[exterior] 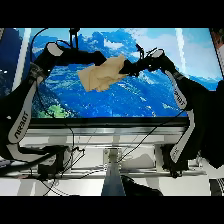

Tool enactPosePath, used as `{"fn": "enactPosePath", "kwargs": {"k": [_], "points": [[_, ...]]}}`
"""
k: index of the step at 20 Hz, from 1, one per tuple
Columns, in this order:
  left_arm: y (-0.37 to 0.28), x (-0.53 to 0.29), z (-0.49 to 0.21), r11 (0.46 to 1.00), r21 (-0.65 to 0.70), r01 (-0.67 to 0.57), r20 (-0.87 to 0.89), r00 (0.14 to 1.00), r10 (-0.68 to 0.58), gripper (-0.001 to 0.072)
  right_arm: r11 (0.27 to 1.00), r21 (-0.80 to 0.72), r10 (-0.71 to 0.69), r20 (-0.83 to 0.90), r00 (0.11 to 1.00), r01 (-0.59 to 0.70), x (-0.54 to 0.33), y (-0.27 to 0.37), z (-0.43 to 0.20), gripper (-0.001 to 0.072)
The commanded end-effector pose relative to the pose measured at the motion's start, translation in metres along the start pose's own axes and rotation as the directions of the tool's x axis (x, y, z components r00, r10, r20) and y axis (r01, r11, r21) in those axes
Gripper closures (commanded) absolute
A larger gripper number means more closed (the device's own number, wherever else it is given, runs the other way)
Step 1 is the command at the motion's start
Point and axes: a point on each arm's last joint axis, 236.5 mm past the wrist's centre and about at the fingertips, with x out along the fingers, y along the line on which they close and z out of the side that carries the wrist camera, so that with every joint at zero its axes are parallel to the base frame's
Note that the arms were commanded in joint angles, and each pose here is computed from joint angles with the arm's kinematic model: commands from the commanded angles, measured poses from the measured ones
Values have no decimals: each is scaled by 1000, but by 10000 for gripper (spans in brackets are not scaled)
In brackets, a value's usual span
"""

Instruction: Fold the clothes and pants, and hang the long-sleeved shirts on hangers.

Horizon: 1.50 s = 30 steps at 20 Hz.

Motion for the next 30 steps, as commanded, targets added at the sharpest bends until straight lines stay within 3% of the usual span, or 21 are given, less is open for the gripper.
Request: {"fn": "enactPosePath", "kwargs": {"k": [1,3,5,7,10,13,17,22,24,27,30], "points": [[31,-17,-1,992,74,-98,-18,995,100,2,997,-72,11,63,998,-7,-12,14,20,695],[36,-43,16,990,70,-122,36,992,120,21,991,-130,-27,123,992,43,-48,18,41,695],[40,-77,36,983,84,-163,103,983,154,145,981,-154,-87,217,972,122,-102,21,61,696],[42,-112,50,970,111,-214,158,968,196,163,965,-135,-171,321,932,224,-166,20,75,696],[45,-157,51,932,186,-310,170,945,280,355,920,-43,-321,486,813,389,-278,16,81,696],[47,-185,45,897,237,-372,162,926,341,363,867,145,-453,624,636,476,-393,14,64,696],[43,-188,47,897,241,-372,170,926,338,362,787,365,-581,712,395,497,-519,16,12,696],[44,-188,46,897,240,-372,168,926,339,362,564,708,-810,573,120,426,-632,-16,-98,696],[44,-188,46,897,240,-372,169,926,339,362,453,809,-887,452,96,376,-651,-36,-146,696],[44,-188,46,897,240,-372,169,926,339,362,332,891,-941,290,173,311,-649,-60,-202,696],[44,-188,46,897,240,-372,169,926,339,362,274,918,-947,206,245,288,-638,-65,-229,696]]}}
